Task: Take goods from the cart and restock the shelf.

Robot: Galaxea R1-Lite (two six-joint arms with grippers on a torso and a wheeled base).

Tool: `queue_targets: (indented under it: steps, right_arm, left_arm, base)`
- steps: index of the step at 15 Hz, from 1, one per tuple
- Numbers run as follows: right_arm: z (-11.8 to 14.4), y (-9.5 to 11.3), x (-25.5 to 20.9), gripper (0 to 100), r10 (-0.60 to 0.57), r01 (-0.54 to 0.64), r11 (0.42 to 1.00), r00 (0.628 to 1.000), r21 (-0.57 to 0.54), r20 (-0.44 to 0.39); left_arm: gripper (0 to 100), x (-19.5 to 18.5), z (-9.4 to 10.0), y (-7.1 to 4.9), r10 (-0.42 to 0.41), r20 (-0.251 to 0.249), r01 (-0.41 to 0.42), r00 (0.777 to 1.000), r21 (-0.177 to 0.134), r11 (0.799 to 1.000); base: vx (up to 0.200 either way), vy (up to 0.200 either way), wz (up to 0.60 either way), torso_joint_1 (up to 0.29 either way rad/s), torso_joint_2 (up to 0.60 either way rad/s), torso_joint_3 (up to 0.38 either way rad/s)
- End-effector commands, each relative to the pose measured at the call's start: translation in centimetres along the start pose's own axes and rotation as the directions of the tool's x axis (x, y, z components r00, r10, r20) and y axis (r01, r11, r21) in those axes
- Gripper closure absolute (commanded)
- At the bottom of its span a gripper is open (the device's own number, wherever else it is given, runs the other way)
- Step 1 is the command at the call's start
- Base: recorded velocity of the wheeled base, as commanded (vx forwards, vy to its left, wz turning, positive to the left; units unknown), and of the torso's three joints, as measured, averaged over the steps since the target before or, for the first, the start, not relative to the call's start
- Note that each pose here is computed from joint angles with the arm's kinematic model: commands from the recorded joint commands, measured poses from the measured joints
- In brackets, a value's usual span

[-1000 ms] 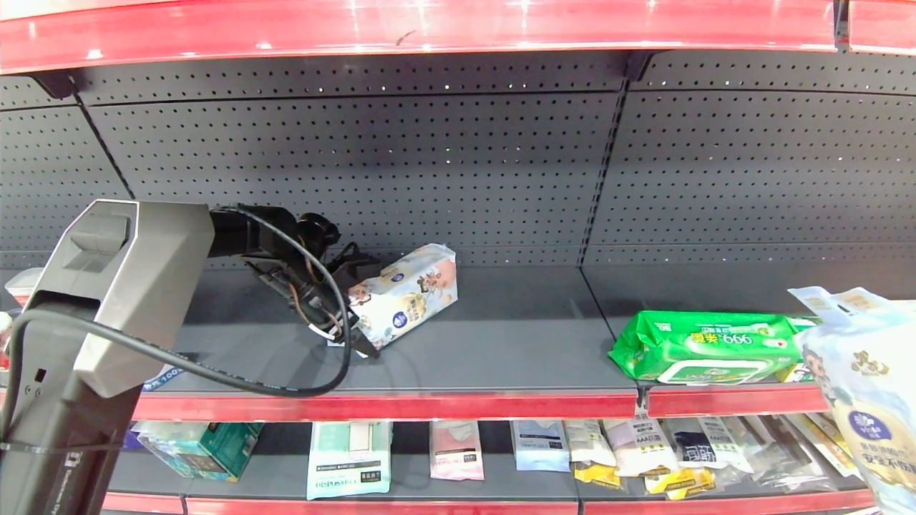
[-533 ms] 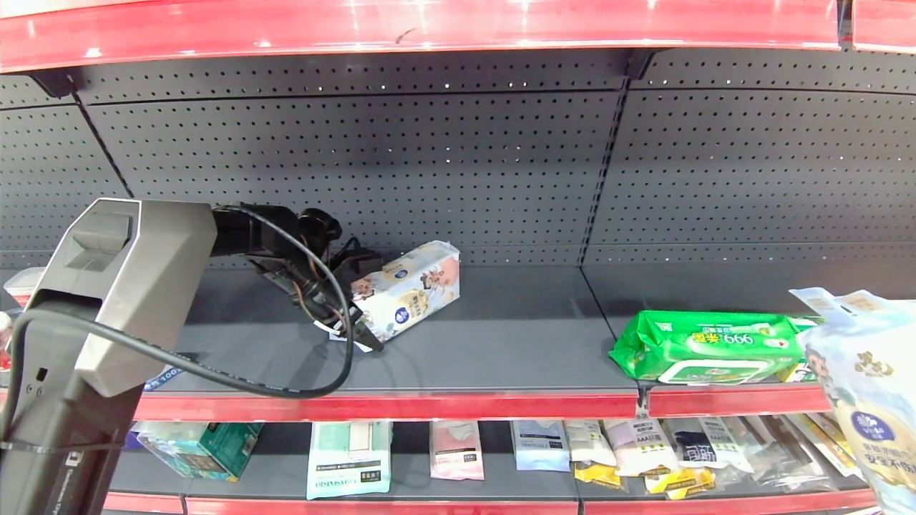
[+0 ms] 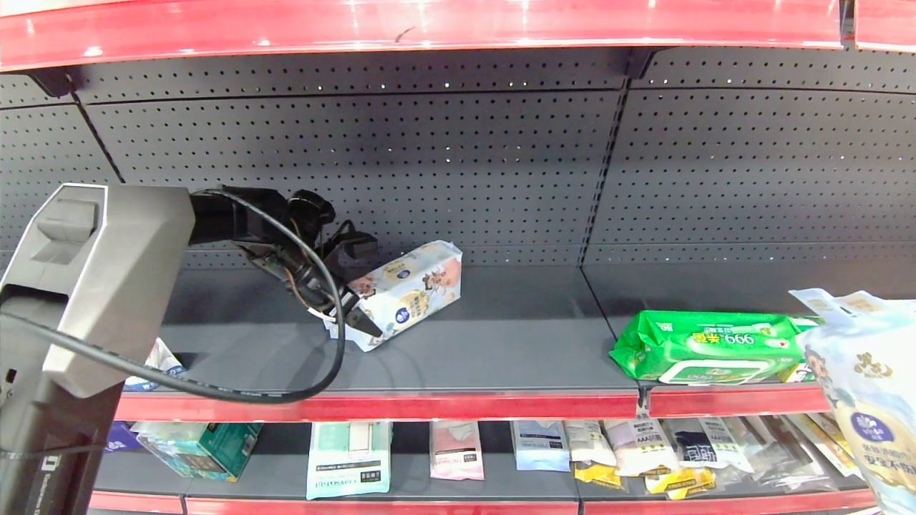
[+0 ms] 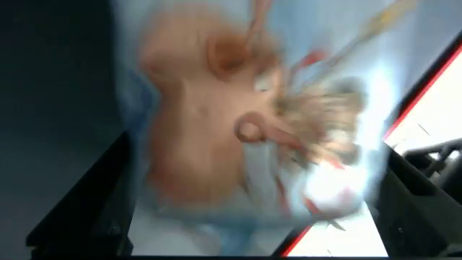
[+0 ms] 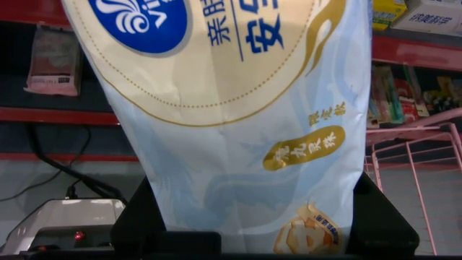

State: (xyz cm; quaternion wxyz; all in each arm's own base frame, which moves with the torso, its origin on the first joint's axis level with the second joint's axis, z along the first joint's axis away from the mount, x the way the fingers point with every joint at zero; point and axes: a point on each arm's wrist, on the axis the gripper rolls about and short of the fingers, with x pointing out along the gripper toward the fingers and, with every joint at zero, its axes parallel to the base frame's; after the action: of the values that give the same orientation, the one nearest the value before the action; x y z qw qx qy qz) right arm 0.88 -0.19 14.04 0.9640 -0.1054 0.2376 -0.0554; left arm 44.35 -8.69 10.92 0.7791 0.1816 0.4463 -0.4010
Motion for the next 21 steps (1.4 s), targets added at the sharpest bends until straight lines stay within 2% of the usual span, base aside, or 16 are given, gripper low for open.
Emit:
queue_targets:
  steps: [1,2,4,5,6,7,8,9,12,15,18,21]
  right_arm:
    - [0.0,0.0,0.0,100,0.001,-0.001,1.000,1.000,-0.001,-0.002]
    - [0.0,0.0,0.0,100,0.001,-0.001,1.000,1.000,-0.001,-0.002]
    - [0.0,0.0,0.0,100,0.001,-0.001,1.000,1.000,-0.001,-0.002]
    - [0.0,0.0,0.0,100,0.001,-0.001,1.000,1.000,-0.001,-0.002]
    - [-0.1,0.0,0.0,100,0.001,-0.001,1.000,1.000,-0.001,-0.003]
    - [-0.1,0.0,0.0,100,0.001,-0.001,1.000,1.000,-0.001,-0.003]
    - [-0.1,0.0,0.0,100,0.001,-0.001,1.000,1.000,-0.001,-0.003]
    - [0.0,0.0,0.0,100,0.001,-0.001,1.000,1.000,-0.001,-0.002]
    - [0.0,0.0,0.0,100,0.000,0.000,1.000,1.000,-0.001,0.001]
    - [0.0,0.0,-0.1,100,-0.001,0.001,1.000,1.000,-0.001,0.006]
    - [-0.1,0.0,-0.1,100,-0.001,0.001,1.000,1.000,-0.001,0.004]
    - [-0.2,0.1,0.0,100,0.000,0.000,1.000,1.000,-0.001,0.000]
  left_arm:
    - [0,-3.1,1.7,-0.5,0.069,0.105,-0.075,0.992,0.052,0.996]
    - [0,-4.1,2.4,-0.5,0.105,0.162,-0.118,0.981,0.076,0.990]
    - [0,-6.1,3.5,-1.0,0.142,0.233,-0.170,0.962,0.104,0.980]
    - [0,-6.6,4.0,-0.8,0.170,0.279,-0.209,0.945,0.116,0.971]
    - [0,-6.8,4.5,-0.5,0.191,0.325,-0.241,0.926,0.123,0.963]
    - [0,-7.0,4.7,-0.5,0.199,0.346,-0.250,0.917,0.108,0.962]
    - [0,-7.0,4.7,-0.5,0.199,0.346,-0.250,0.917,0.108,0.962]
    - [0,-7.1,5.2,-1.1,0.193,0.356,-0.238,0.914,0.087,0.967]
    - [0,-7.1,5.4,-1.4,0.190,0.364,-0.238,0.912,0.091,0.967]
    - [0,-6.4,4.9,-1.6,0.179,0.337,-0.220,0.924,0.087,0.972]
    - [0,-5.9,4.1,-2.3,0.168,0.297,-0.201,0.940,0.087,0.976]
    - [0,-5.7,3.8,-2.7,0.175,0.274,-0.205,0.946,0.082,0.975]
  base:
    - [0.000,0.000,0.00,0.000,0.00,0.000]
    - [0.000,0.000,0.00,0.000,0.00,0.000]
    - [0.000,0.000,0.00,0.000,0.00,0.000]
    - [0.000,0.000,0.00,0.000,0.00,0.000]
    - [0.000,0.000,0.00,0.000,0.00,0.000]
    - [0.000,0.000,0.00,0.000,0.00,0.000]
    - [0.000,0.000,0.00,0.000,0.00,0.000]
    - [0.000,0.000,0.00,0.000,0.00,0.000]
    - [0.000,0.000,0.00,0.000,0.00,0.000]
    - [0.000,0.000,0.00,0.000,0.00,0.000]
    - [0.000,0.000,0.00,0.000,0.00,0.000]
    - [0.000,0.000,0.00,0.000,0.00,0.000]
